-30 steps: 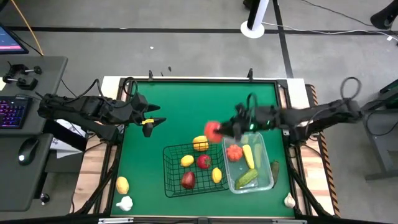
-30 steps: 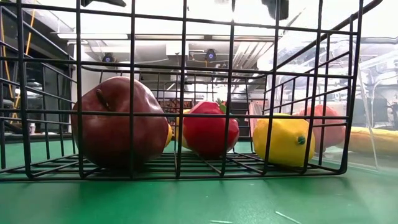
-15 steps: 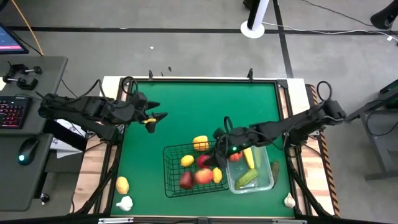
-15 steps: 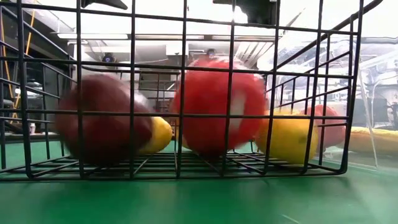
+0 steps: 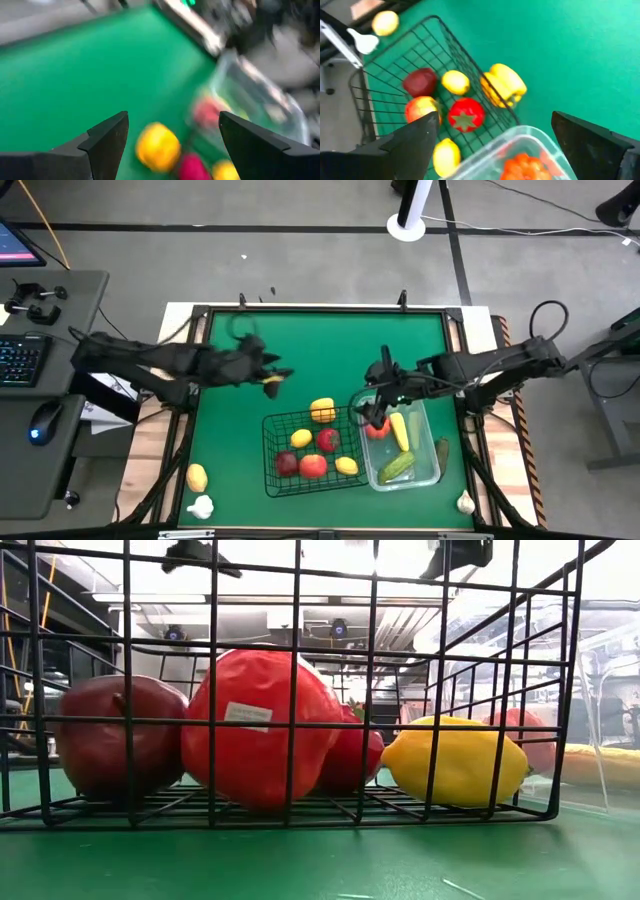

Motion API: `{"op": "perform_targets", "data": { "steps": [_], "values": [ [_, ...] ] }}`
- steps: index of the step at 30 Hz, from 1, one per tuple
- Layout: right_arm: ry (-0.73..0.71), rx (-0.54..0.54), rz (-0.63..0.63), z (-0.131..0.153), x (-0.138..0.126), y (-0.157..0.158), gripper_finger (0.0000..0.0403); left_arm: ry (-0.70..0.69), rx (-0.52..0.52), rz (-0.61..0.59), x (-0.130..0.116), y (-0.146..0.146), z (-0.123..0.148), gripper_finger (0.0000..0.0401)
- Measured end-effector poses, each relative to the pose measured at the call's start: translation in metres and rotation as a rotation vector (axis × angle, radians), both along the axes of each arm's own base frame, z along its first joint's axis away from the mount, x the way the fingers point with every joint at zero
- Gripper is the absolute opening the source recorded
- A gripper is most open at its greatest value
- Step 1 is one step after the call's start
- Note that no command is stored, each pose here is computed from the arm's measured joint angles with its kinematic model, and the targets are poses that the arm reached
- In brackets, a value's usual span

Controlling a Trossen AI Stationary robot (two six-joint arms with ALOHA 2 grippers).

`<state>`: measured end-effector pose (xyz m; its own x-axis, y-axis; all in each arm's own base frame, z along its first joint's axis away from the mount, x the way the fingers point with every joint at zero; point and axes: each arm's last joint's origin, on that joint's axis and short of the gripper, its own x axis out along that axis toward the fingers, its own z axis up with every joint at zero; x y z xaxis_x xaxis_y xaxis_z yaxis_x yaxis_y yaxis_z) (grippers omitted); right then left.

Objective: Sort produce into baskets
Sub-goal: Put the bell pepper into the transparent bin

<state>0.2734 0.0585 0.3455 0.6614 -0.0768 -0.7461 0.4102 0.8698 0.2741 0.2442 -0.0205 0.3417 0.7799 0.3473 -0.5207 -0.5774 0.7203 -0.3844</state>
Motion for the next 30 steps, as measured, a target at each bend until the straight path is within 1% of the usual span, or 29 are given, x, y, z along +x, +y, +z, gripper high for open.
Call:
{"op": "perform_targets", "data": {
  "steps": [2, 3, 5, 7, 11, 12, 14, 16, 19, 21, 24, 27, 30],
  "values": [
    [-0.006, -0.002, -0.003, 0.003, -0.004, -0.002, 0.0378, 0.063, -0.088, -0.130, 0.019, 0.008, -0.014, 0.0298],
    [-0.016, -0.002, -0.006, 0.006, -0.006, -0.003, 0.0378, 0.111, -0.112, -0.187, 0.027, 0.011, -0.024, 0.0298],
    [-0.037, 0.000, 0.000, 0.011, -0.011, -0.004, 0.0378, 0.232, -0.107, -0.268, 0.042, 0.019, -0.044, 0.0298],
    [-0.062, 0.012, -0.003, 0.016, -0.015, -0.004, 0.0378, 0.310, -0.089, -0.349, 0.056, 0.029, -0.063, 0.0298],
    [-0.094, 0.047, -0.002, 0.023, -0.025, 0.001, 0.0378, 0.302, -0.125, -0.575, 0.083, 0.047, -0.091, 0.0298],
    [-0.098, 0.053, 0.002, 0.024, -0.026, 0.002, 0.0378, 0.304, -0.137, -0.606, 0.088, 0.052, -0.099, 0.0298],
    [-0.102, 0.070, -0.005, 0.025, -0.028, 0.007, 0.0378, 0.335, -0.151, -0.615, 0.095, 0.063, -0.117, 0.0298],
    [-0.106, 0.083, -0.019, 0.025, -0.029, 0.011, 0.0378, 0.359, -0.187, -0.614, 0.100, 0.074, -0.133, 0.0298],
    [-0.114, 0.093, -0.039, 0.025, -0.031, 0.017, 0.0378, 0.338, -0.266, -0.649, 0.107, 0.087, -0.150, 0.0298],
    [-0.123, 0.087, -0.060, 0.025, -0.032, 0.019, 0.0378, 0.306, -0.298, -0.677, 0.112, 0.091, -0.158, 0.0298],
    [-0.134, 0.086, -0.090, 0.025, -0.032, 0.021, 0.0378, 0.270, -0.286, -0.691, 0.118, 0.094, -0.163, 0.0298],
    [-0.136, 0.097, -0.106, 0.025, -0.032, 0.020, 0.0378, 0.258, -0.279, -0.728, 0.121, 0.092, -0.168, 0.0298],
    [-0.141, 0.084, -0.119, 0.025, -0.032, 0.020, 0.0378, 0.256, -0.268, -0.751, 0.121, 0.090, -0.168, 0.0298]
  ]
}}
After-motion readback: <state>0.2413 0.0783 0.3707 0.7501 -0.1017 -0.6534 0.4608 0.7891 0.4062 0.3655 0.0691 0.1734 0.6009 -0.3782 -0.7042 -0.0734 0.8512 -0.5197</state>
